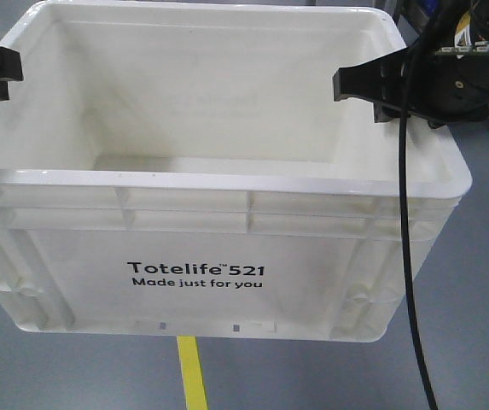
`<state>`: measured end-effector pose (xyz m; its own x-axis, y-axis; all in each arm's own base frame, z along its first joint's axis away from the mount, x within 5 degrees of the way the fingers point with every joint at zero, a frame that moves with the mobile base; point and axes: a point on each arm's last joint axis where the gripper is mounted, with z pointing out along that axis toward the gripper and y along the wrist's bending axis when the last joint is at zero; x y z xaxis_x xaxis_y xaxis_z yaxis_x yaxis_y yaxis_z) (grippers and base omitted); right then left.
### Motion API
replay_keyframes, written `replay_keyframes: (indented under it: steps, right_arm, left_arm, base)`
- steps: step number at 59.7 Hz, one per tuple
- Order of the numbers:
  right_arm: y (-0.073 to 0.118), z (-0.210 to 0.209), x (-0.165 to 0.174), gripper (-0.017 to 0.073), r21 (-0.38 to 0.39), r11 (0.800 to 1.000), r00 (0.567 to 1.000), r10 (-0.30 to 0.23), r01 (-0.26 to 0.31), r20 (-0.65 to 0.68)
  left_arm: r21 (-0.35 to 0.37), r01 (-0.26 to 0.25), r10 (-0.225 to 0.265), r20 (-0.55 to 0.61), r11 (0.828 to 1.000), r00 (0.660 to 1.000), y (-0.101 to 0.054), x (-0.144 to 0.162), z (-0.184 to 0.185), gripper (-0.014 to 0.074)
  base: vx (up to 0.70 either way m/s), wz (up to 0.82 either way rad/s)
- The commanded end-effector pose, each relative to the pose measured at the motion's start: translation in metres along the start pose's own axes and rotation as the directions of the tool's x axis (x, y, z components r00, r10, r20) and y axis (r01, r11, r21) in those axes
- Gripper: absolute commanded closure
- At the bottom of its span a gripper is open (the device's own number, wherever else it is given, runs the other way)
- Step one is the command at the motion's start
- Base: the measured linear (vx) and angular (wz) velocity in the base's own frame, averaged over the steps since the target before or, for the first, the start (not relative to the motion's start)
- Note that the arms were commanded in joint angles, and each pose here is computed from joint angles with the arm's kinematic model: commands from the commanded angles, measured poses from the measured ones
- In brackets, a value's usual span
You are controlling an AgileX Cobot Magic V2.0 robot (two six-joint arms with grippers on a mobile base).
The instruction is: Place moving items into box and shelve
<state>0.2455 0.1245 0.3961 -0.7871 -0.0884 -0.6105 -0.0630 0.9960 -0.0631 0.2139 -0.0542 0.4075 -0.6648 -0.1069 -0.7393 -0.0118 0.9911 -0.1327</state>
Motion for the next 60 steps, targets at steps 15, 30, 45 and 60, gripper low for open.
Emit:
replay_keyframes:
  steps: [15,30,45,60]
  right_arm:
    - [-0.0131,-0.026,-0.0153,0.0423,0.025,0.999,0.983,-0.026,0.022,0.183]
    - [-0.0131,-0.026,-0.0153,0.0423,0.025,0.999,0.983,-0.026,0.022,0.183]
    - [-0.0129,-0.0256,-0.0153,0.0423,0.026,0.999,0.983,-0.027,0.022,0.182]
    - [-0.0131,-0.0259,-0.0153,0.0423,0.026,0.999,0.983,-0.026,0.022,0.183]
  left_arm:
    - [0.04,-0.025,0.017,0.198,0.999,0.98,-0.0015,-0.0197,-0.0237,0.0435]
    - [0.039,-0.025,0.017,0.198,0.999,0.98,-0.0014,-0.0198,-0.0237,0.0435]
    - [0.039,-0.025,0.017,0.198,0.999,0.98,-0.0014,-0.0198,-0.0237,0.0435]
    - [0.036,-0.027,0.019,0.199,0.999,0.98,-0.0012,-0.0199,-0.0238,0.0435]
  base:
    - [0.42,-0.27]
    - [0.4,-0.33]
    - [0.37,-0.45]
    - [0.32,-0.64]
